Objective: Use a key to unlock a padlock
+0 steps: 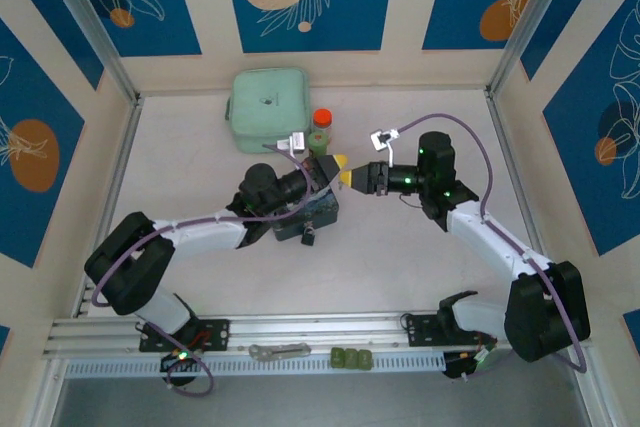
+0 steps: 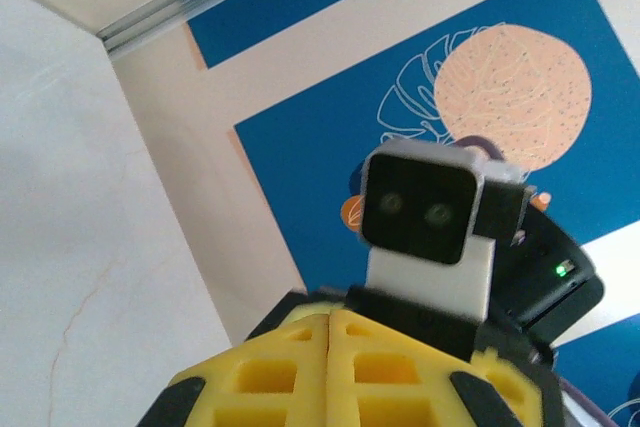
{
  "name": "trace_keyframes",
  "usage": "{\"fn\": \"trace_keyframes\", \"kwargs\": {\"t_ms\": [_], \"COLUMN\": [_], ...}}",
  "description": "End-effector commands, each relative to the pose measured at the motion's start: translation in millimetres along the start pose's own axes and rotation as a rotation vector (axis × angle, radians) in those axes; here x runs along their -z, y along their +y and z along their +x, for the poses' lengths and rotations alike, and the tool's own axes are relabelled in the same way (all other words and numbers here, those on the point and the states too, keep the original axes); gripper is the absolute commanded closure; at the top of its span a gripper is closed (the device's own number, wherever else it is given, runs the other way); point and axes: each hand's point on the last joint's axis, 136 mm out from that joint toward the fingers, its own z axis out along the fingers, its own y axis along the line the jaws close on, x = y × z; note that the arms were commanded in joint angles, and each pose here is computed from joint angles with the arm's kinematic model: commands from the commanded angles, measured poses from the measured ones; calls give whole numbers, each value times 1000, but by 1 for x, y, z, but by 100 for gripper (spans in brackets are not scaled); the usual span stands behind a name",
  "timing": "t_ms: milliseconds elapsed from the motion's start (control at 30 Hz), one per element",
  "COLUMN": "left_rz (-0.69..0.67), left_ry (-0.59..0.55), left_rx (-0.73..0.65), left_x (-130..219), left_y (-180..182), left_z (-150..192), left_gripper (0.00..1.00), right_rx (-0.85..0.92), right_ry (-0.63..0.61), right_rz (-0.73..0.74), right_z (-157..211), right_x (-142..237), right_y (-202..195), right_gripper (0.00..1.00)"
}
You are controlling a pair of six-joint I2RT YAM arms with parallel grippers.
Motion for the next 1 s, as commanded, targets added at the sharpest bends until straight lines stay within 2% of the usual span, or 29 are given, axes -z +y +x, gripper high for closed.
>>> {"fn": "trace_keyframes", "kwargs": {"t_ms": [0, 67, 200, 267, 600, 700, 800, 967], "left_rz": [79, 79, 83, 85, 84, 83, 82, 80], "left_ry": [-55, -57, -49, -47, -23, -20, -18, -13], "left_rx": [-18, -18, -14, -6, 16, 20, 20, 20], "left_x": [2, 3, 1, 0, -2, -1, -1, -1], "left_y": [-25, -26, -26, -25, -21, -20, -20, -20], "left_z": [-12, -12, -9, -8, 3, 4, 4, 6], "left_gripper": [100, 100, 100, 100, 100, 100, 100, 100], "right_rx": [-44, -43, -32, -20, 8, 11, 14, 22], "right_ry": [46, 42, 32, 23, -2, -5, -11, -27], "right_rz": [24, 17, -1, -3, -4, -1, 11, 26], "right_z": [16, 16, 12, 8, -2, -3, -4, -5], "right_x": [-3, -3, -3, -3, 1, 2, 4, 9], "right_y": [-11, -10, -6, -4, 2, 2, 1, 2], "right_gripper": [51, 52, 63, 65, 65, 63, 56, 55]}}
